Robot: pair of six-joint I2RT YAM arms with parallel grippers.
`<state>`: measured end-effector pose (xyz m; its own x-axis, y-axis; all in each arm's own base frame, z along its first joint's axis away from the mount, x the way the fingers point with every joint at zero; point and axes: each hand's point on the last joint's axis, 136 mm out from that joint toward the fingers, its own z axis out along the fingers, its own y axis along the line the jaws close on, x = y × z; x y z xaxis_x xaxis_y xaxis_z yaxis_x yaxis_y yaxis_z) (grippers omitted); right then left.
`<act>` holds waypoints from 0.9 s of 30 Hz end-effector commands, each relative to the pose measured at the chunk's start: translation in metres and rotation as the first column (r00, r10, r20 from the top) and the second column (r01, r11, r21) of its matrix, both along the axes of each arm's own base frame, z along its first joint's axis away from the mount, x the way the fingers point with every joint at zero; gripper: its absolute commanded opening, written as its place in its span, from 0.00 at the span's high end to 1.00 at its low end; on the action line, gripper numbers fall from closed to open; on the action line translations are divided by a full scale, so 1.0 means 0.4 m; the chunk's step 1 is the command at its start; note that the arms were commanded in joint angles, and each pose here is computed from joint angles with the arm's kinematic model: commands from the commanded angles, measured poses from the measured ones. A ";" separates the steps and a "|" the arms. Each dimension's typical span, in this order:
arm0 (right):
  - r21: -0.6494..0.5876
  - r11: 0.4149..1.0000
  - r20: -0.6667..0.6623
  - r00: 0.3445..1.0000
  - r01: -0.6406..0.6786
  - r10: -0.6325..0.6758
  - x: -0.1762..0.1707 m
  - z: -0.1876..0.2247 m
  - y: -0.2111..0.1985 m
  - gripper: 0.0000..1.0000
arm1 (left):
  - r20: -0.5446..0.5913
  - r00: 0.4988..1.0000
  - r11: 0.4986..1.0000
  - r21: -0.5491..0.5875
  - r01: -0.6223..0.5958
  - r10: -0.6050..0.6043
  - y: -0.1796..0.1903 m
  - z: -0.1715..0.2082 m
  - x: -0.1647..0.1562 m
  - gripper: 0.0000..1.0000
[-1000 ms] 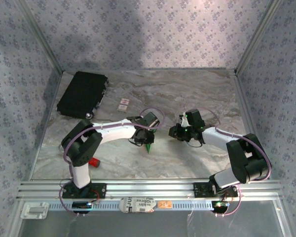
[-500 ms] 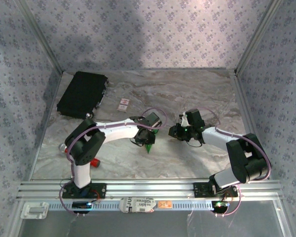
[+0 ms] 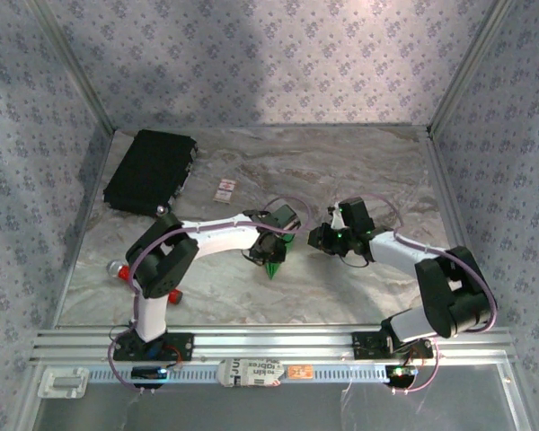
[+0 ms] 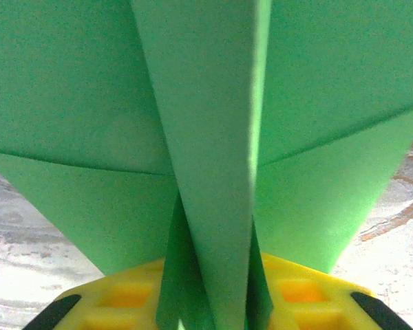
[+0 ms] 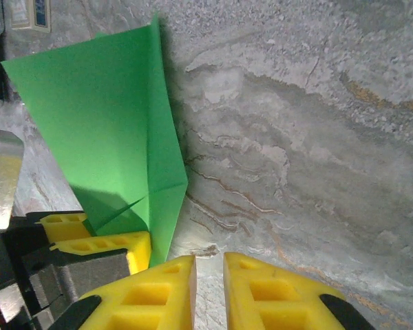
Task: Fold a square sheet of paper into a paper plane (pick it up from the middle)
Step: Move the paper plane to the center of the table.
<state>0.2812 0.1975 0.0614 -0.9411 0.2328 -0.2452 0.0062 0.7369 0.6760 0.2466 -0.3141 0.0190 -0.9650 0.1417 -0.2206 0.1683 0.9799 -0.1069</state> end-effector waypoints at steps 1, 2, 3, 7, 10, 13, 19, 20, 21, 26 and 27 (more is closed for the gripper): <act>-0.021 1.000 0.020 1.000 0.012 -0.011 0.006 0.014 -0.018 0.81 | -0.051 0.999 0.995 0.104 -0.009 0.015 0.037 -0.074 -0.026 0.66; -0.022 1.000 0.022 1.000 0.012 -0.012 0.006 0.015 -0.019 0.81 | -0.049 0.999 0.995 0.104 -0.013 0.018 0.035 -0.073 -0.024 0.65; -0.022 1.000 0.023 1.000 0.015 -0.014 0.007 0.017 -0.022 0.81 | -0.048 0.999 0.995 0.101 -0.017 0.022 0.032 -0.072 -0.024 0.63; -0.022 0.999 0.026 0.999 0.026 -0.025 0.008 0.019 -0.032 0.81 | -0.044 0.998 0.995 0.094 -0.038 0.042 0.019 -0.069 -0.023 0.59; -0.019 0.999 0.029 0.999 0.031 -0.031 0.009 0.022 -0.038 0.81 | -0.043 0.997 0.994 0.091 -0.062 0.066 0.013 -0.064 -0.022 0.59; -0.016 0.999 0.033 0.999 0.037 -0.036 0.011 0.027 -0.043 0.80 | -0.035 0.995 0.993 0.071 -0.093 0.096 0.003 -0.047 -0.020 0.59; -0.018 0.998 0.052 0.997 0.053 -0.052 0.019 0.046 -0.061 0.80 | -0.003 0.990 0.990 -0.006 -0.144 0.144 -0.022 0.015 -0.005 0.58; -0.020 0.998 0.055 0.997 0.056 -0.054 0.020 0.049 -0.065 0.80 | 0.008 0.989 0.989 -0.018 -0.149 0.149 -0.024 0.030 -0.001 0.57; -0.021 0.998 0.059 0.997 0.060 -0.059 0.022 0.053 -0.069 0.80 | 0.019 0.988 0.988 -0.031 -0.154 0.154 -0.027 0.043 0.004 0.57; -0.027 0.996 0.065 0.994 0.088 -0.086 0.029 0.066 -0.094 0.79 | 0.056 0.984 0.983 -0.085 -0.165 0.170 -0.037 0.101 0.018 0.53; -0.028 0.995 0.063 0.994 0.094 -0.092 0.029 0.067 -0.099 0.79 | 0.056 0.984 0.982 -0.094 -0.165 0.171 -0.039 0.107 0.018 0.53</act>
<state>0.2924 0.1651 0.0837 -0.9031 0.3100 -0.2971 0.0330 0.7399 0.6719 0.2487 -0.3239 0.0351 -0.9706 -0.0083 -0.2407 0.0258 0.9901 -0.1381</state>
